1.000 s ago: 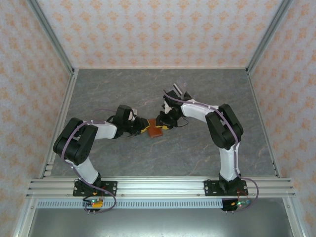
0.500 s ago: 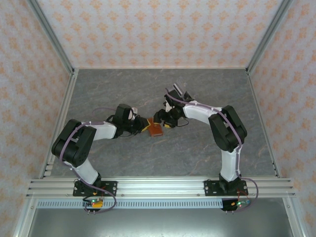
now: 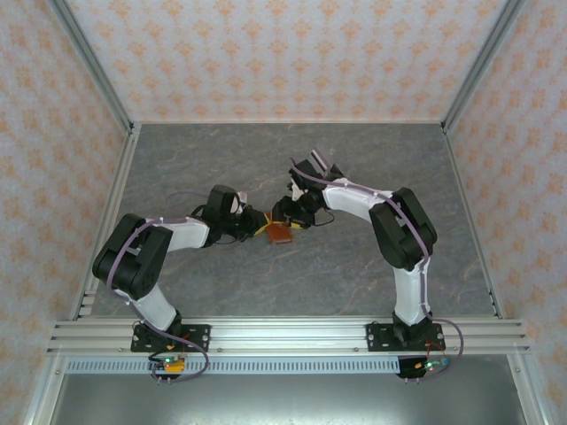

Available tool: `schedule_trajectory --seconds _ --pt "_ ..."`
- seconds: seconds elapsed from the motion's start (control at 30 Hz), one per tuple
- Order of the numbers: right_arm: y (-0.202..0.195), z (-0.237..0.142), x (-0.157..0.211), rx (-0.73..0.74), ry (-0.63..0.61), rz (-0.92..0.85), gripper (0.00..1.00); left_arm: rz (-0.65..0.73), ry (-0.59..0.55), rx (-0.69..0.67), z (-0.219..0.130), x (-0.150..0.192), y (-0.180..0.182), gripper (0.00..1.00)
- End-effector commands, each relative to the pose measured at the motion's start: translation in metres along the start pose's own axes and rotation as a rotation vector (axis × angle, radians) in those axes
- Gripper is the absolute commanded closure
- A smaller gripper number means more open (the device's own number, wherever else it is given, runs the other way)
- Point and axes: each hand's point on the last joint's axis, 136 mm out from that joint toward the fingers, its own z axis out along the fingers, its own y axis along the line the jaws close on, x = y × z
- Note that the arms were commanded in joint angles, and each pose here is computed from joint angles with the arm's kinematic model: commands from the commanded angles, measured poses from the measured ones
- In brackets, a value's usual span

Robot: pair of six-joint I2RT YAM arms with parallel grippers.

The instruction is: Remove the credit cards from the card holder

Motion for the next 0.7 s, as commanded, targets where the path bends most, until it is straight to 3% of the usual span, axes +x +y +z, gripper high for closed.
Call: schedule_trajectory --seconds 0.0,0.27,0.67 --pt "-0.007 0.004 0.007 0.056 0.038 -0.021 0.45 0.029 0.002 0.008 -0.002 -0.001 -0.011 0.89" --pt "-0.027 -0.011 0.008 0.203 0.013 -0.048 0.58 0.015 -0.021 -0.06 -0.006 -0.003 0.0 1.0" --pt "-0.055 -0.026 0.002 0.42 -0.047 -0.042 0.67 0.007 -0.028 -0.142 -0.009 -0.003 0.013 1.0"
